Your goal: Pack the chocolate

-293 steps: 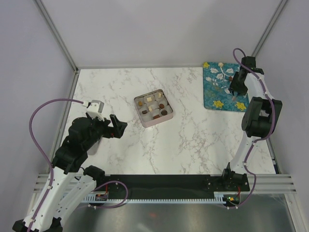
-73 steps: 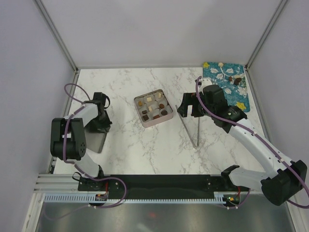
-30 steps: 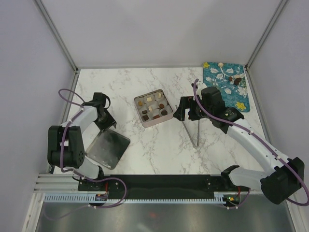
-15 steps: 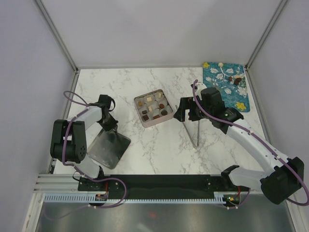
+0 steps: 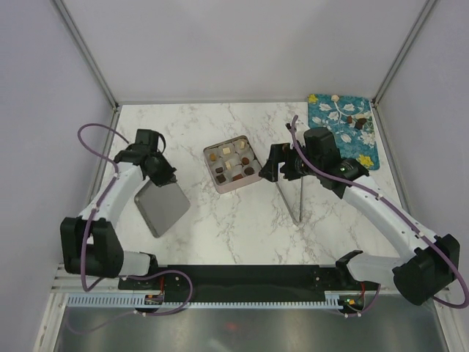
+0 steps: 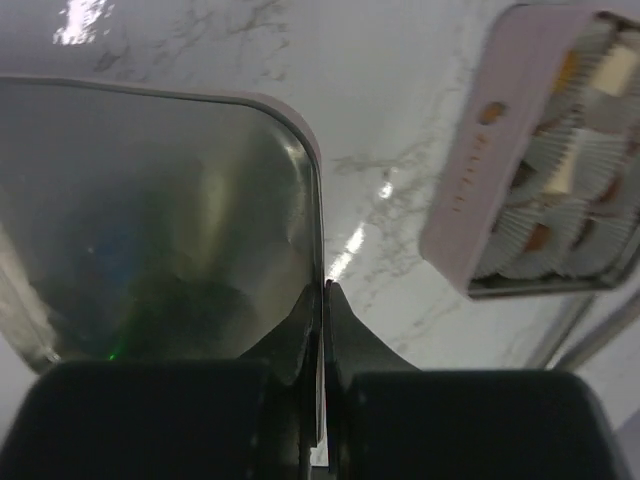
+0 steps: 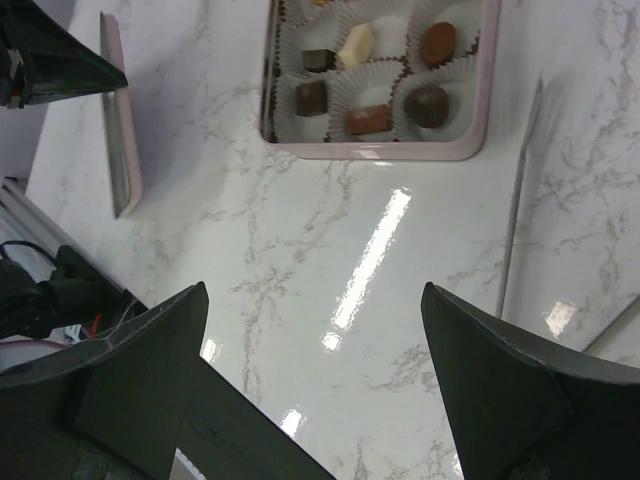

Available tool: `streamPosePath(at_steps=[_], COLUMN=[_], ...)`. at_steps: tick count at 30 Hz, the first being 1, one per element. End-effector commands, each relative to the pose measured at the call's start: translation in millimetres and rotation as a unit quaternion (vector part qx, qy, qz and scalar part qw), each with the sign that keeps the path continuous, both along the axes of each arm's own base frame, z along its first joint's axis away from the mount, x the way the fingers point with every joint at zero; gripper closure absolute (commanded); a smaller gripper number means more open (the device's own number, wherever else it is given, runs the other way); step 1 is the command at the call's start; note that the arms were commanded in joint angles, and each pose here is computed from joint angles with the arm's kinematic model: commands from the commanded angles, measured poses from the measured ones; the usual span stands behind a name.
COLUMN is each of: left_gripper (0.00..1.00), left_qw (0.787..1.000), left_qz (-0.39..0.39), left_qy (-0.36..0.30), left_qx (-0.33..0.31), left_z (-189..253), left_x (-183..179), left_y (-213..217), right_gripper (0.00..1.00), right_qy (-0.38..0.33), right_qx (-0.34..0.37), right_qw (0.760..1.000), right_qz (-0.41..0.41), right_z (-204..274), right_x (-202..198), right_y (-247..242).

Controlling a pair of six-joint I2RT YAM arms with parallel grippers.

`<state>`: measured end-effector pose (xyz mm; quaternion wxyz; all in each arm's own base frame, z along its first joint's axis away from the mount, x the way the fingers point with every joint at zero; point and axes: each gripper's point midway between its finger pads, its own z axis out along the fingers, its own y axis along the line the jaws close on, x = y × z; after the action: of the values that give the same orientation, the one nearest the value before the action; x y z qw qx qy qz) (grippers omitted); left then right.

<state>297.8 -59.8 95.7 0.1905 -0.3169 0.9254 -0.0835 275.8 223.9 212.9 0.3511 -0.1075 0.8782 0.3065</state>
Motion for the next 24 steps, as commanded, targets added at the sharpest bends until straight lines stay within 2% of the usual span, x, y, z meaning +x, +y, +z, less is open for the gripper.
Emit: streamPosePath(at_steps=[1, 4, 6, 7, 8, 10, 11, 13, 14, 15, 17, 18, 20, 22, 24], left_gripper=[0.98, 0.98, 0.98, 0.98, 0.98, 0.98, 0.98, 0.98, 0.98, 0.98, 0.98, 0.98, 0.98, 0.98, 0.98], left_qw=[0.984, 0.95, 0.909, 0.894, 0.87, 0.836, 0.816, 0.794, 0.78, 0.773, 0.754, 0.75, 0.735, 0.732, 0.716], left_qz=[-0.096, -0.174, -0.232, -0.249, -0.279, -0.314, -0.341, -0.368, -0.389, -0.399, -0.428, -0.436, -0.458, -0.464, -0.485], left_qy=[-0.136, -0.219, -0.291, -0.31, -0.328, -0.361, -0.364, -0.375, -0.374, -0.374, -0.37, -0.366, -0.352, -0.335, -0.324], left_qx=[-0.07, -0.138, -0.191, -0.208, -0.241, -0.268, -0.293, -0.306, -0.318, -0.322, -0.333, -0.338, -0.354, -0.368, -0.384], left_z=[94, 156, 207, 222, 243, 269, 279, 288, 290, 289, 288, 284, 278, 269, 267], left_x=[12, 6, -7, -12, -29, -40, -54, -65, -74, -79, -90, -94, -104, -109, -121], left_y=[-33, -63, -85, -92, -102, -112, -119, -124, -127, -129, -132, -133, -137, -139, -143], right_gripper=[0.04, 0.04, 0.04, 0.04, 0.04, 0.05, 0.05, 0.05, 0.04, 0.04, 0.03, 0.02, 0.02, 0.02, 0.03], right_qy=[-0.042, -0.083, -0.127, -0.16, -0.162, -0.2, -0.241, -0.301, -0.349, -0.379, -0.422, -0.467, -0.507, -0.523, -0.53], right_qx=[0.072, 0.115, 0.155, 0.173, 0.18, 0.184, 0.171, 0.153, 0.127, 0.114, 0.08, 0.057, 0.06, 0.086, 0.096], right_qw=[0.995, 0.988, 0.975, 0.965, 0.959, 0.942, 0.921, 0.893, 0.867, 0.842, 0.814, 0.78, 0.732, 0.691, 0.674], right_qz=[0.052, 0.066, 0.097, 0.115, 0.146, 0.197, 0.252, 0.299, 0.332, 0.366, 0.39, 0.412, 0.451, 0.492, 0.506], right_z=[50, 81, 107, 124, 125, 147, 151, 160, 156, 151, 145, 143, 145, 145, 149], right_x=[0, 8, 14, 17, 16, 18, 11, 8, 8, 3, 1, 0, -10, -17, -16], right_y=[27, 39, 53, 60, 68, 78, 82, 84, 85, 86, 82, 79, 74, 74, 78])
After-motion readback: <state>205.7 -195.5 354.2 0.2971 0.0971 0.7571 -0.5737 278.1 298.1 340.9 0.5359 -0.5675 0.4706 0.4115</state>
